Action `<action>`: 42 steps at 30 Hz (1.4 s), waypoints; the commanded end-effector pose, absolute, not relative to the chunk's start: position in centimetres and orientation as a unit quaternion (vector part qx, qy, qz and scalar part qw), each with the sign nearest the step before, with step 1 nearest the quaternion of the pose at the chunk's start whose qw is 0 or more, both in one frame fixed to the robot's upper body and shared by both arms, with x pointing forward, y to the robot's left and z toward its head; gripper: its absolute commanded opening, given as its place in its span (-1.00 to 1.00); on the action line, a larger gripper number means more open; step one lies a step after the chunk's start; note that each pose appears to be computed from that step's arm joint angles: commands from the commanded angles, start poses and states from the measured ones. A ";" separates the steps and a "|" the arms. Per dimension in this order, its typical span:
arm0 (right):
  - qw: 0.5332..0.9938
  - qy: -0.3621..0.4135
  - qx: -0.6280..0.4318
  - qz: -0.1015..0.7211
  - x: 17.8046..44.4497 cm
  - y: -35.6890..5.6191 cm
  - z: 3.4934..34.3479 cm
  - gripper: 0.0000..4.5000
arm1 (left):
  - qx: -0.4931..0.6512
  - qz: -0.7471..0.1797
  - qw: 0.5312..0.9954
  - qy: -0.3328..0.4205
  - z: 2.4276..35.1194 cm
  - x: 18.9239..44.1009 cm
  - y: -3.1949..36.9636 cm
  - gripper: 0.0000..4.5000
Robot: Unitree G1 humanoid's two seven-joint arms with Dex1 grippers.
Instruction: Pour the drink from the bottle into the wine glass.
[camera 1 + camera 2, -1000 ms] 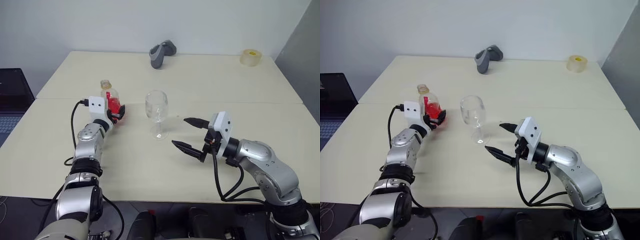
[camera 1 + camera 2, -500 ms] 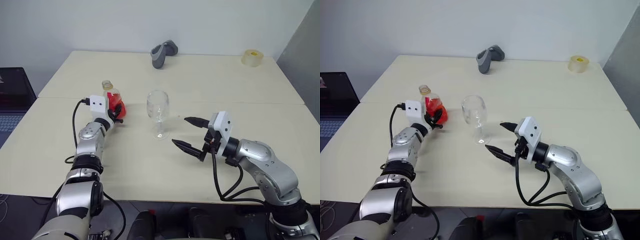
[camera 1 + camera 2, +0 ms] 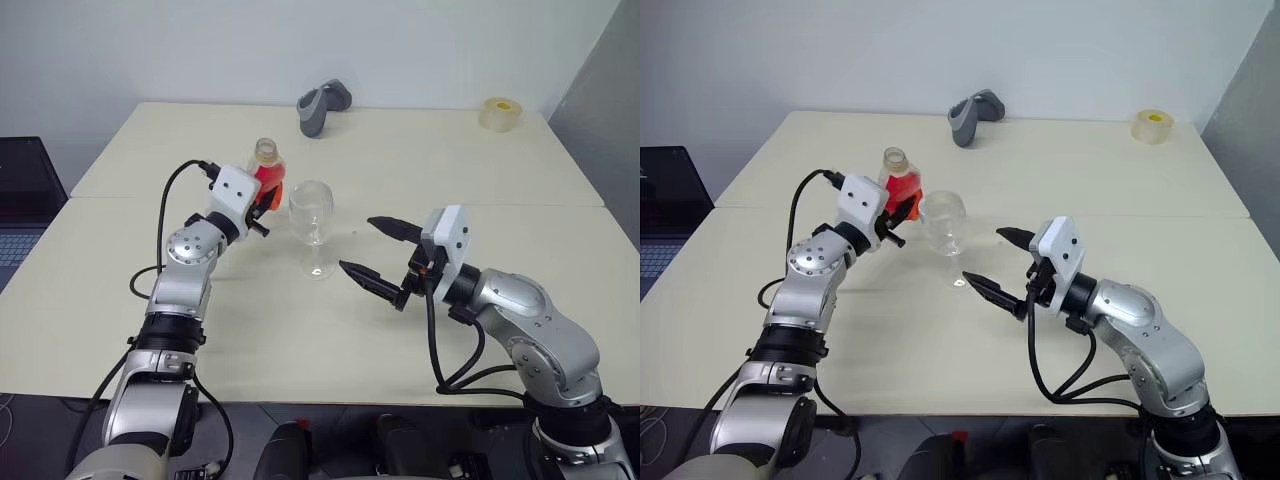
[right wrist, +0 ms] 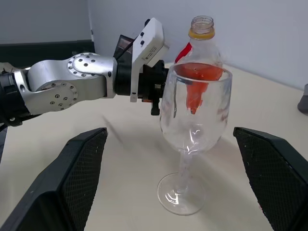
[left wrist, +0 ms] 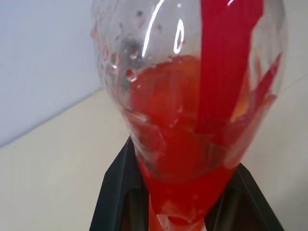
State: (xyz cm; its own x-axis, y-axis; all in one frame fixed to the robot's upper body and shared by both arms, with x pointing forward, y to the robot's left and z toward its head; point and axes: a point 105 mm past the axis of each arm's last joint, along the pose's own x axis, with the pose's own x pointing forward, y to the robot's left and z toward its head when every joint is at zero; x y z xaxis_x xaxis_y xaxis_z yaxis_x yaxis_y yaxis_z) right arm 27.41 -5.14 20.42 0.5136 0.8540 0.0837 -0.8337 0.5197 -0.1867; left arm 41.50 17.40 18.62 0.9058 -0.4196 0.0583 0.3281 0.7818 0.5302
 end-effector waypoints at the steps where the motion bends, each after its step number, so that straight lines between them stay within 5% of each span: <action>1: 0.873 -0.117 -0.062 0.469 27.8 -5.0 22.2 1.00 | 0.333 -0.191 0.911 -0.148 22.3 41.3 16.7 -0.59; 28: 0.887 -0.131 -0.080 0.435 29.5 -4.0 22.6 1.00 | 0.609 -0.135 0.722 -0.300 26.7 40.6 16.8 -0.60; 42: 0.889 -0.132 -0.083 0.429 29.7 -4.0 22.8 1.00 | 0.661 -0.097 0.673 -0.318 27.7 40.7 17.5 -0.66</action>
